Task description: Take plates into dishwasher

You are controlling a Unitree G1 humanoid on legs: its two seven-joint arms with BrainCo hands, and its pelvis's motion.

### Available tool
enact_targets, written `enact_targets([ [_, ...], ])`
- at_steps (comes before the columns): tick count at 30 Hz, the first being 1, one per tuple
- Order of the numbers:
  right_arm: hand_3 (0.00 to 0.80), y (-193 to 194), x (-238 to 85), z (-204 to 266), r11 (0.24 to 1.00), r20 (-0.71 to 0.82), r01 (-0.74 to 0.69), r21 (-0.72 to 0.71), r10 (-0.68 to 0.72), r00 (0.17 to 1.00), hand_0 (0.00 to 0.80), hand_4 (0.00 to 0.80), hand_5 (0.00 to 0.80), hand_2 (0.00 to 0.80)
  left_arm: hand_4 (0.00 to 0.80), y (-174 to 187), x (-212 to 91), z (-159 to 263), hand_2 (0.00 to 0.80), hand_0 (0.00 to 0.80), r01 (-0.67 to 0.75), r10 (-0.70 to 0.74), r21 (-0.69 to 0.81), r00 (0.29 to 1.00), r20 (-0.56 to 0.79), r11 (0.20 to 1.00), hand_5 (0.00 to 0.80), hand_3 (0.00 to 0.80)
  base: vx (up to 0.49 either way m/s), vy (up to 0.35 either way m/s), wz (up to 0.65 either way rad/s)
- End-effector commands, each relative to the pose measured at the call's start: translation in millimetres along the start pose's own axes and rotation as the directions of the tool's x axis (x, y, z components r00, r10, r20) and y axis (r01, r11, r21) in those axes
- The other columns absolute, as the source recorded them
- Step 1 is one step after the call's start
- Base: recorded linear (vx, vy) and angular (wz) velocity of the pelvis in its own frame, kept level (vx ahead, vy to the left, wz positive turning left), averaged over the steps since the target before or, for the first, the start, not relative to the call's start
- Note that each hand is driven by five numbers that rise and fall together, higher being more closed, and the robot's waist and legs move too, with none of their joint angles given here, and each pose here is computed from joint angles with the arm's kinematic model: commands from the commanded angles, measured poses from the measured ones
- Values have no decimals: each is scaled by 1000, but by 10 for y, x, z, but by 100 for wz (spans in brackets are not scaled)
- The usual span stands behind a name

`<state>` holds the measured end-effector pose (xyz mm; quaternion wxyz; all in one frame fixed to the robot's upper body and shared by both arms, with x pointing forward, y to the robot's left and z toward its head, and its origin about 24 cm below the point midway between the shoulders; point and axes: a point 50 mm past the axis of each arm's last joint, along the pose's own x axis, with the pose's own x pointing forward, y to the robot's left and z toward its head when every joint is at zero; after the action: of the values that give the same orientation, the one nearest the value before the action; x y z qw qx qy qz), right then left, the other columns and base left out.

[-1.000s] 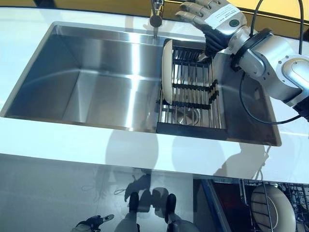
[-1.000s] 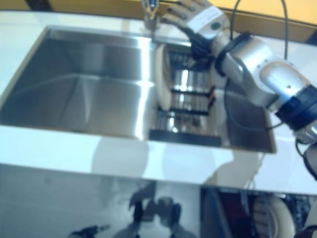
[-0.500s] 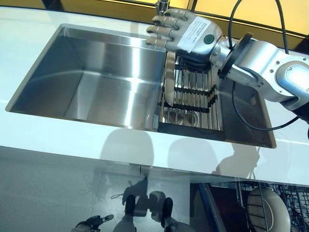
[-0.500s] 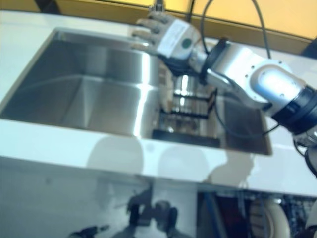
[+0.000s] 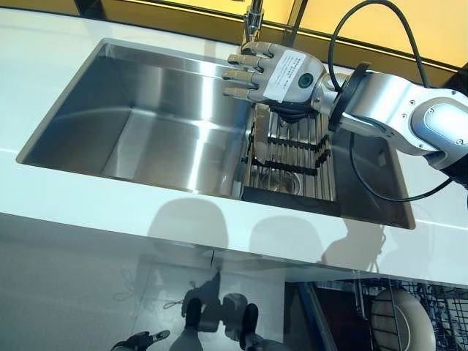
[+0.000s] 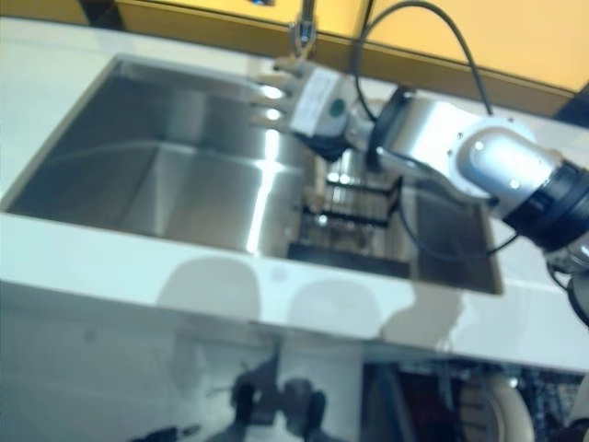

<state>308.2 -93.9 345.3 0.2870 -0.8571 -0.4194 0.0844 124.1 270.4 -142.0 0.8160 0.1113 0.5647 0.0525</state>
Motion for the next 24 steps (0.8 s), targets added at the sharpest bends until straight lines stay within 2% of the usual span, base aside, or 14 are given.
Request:
enact_targets([
  [1, 0, -17, -88, -249, 996, -76, -40, -76, 34, 997, 0, 0, 0, 0, 0, 108, -15, -115, 0, 0, -33, 33, -21, 999, -33, 999, 0, 0, 0, 0, 0],
  [17, 0, 135, -96, -233, 992, -76, -95, -84, 88, 993, 0, 0, 0, 0, 0, 66, -5, -44, 0, 0, -26, 26, -43, 1000, 1, 999, 0, 0, 0, 0, 0],
  [24, 0, 141, -102, -220, 993, -75, -101, -66, 96, 993, 0, 0, 0, 0, 0, 91, -10, 63, 0, 0, -45, 55, -112, 994, 89, 993, 0, 0, 0, 0, 0],
])
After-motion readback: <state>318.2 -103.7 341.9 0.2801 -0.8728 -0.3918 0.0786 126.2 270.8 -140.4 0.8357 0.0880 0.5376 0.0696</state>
